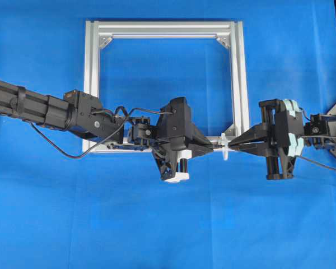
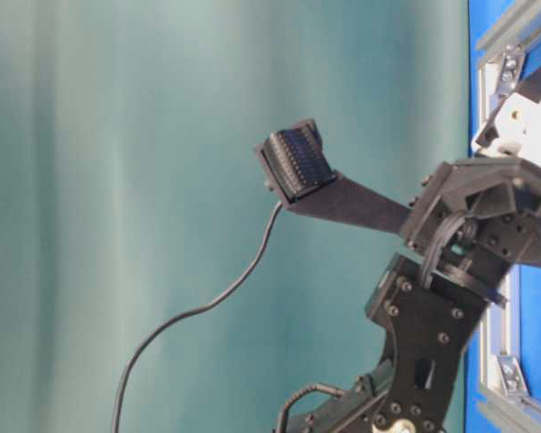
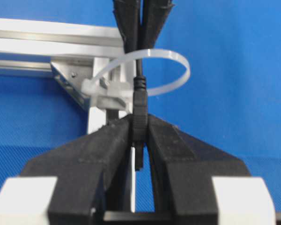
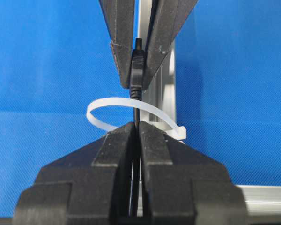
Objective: Insert the wire through the string loop located on the right side.
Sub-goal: 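Grasp the USB plug with the left gripper and open the right gripper, then pull the cable leftward through the loop with the left gripper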
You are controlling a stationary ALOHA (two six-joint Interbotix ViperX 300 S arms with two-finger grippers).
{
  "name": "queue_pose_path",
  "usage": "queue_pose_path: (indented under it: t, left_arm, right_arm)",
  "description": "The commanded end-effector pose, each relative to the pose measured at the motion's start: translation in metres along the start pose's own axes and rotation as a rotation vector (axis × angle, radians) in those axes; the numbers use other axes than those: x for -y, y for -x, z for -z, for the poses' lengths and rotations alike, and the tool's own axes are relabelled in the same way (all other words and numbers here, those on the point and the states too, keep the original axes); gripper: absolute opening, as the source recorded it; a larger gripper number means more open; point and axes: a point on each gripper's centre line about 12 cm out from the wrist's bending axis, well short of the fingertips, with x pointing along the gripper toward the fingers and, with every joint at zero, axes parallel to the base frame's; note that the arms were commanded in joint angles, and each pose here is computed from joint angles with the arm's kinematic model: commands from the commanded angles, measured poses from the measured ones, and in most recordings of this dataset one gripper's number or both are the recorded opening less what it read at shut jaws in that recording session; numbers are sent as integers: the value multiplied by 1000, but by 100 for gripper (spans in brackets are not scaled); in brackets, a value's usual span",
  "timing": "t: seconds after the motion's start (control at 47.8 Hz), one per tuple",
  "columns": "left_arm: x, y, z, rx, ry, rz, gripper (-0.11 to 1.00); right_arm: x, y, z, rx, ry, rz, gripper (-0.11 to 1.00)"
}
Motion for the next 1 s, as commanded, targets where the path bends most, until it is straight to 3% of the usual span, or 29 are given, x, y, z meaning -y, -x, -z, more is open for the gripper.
queue_pose_path:
  t: [0.0, 0.167, 0.251, 0.335, 0.46, 0.565, 0.795, 0.984]
  left_arm:
    - [0, 2, -20, 52, 0, 3, 8]
    - [0, 3, -20, 52, 0, 3, 8]
    - [0, 3, -20, 51, 0, 3, 8]
    - [0, 3, -20, 51, 0, 3, 8]
    - [0, 4, -21, 52, 0, 3, 8]
    - [0, 7, -20, 49, -1, 3, 8]
    - [0, 23, -19, 41, -4, 3, 8]
    - [0, 61, -10, 39, -6, 6, 8]
  right_arm:
    - [-2, -2, -8, 25, -5, -4, -4]
    - [-2, -2, -7, 15, -5, -4, -1]
    - [-2, -2, -6, 12, -10, -4, 9]
    - [-2, -2, -6, 12, -11, -4, 28]
    - [-2, -2, -6, 12, -10, -4, 68]
    - [-2, -2, -6, 12, -10, -4, 93]
    - [-2, -2, -7, 13, -8, -5, 92]
    - [-3, -3, -8, 11, -9, -7, 92]
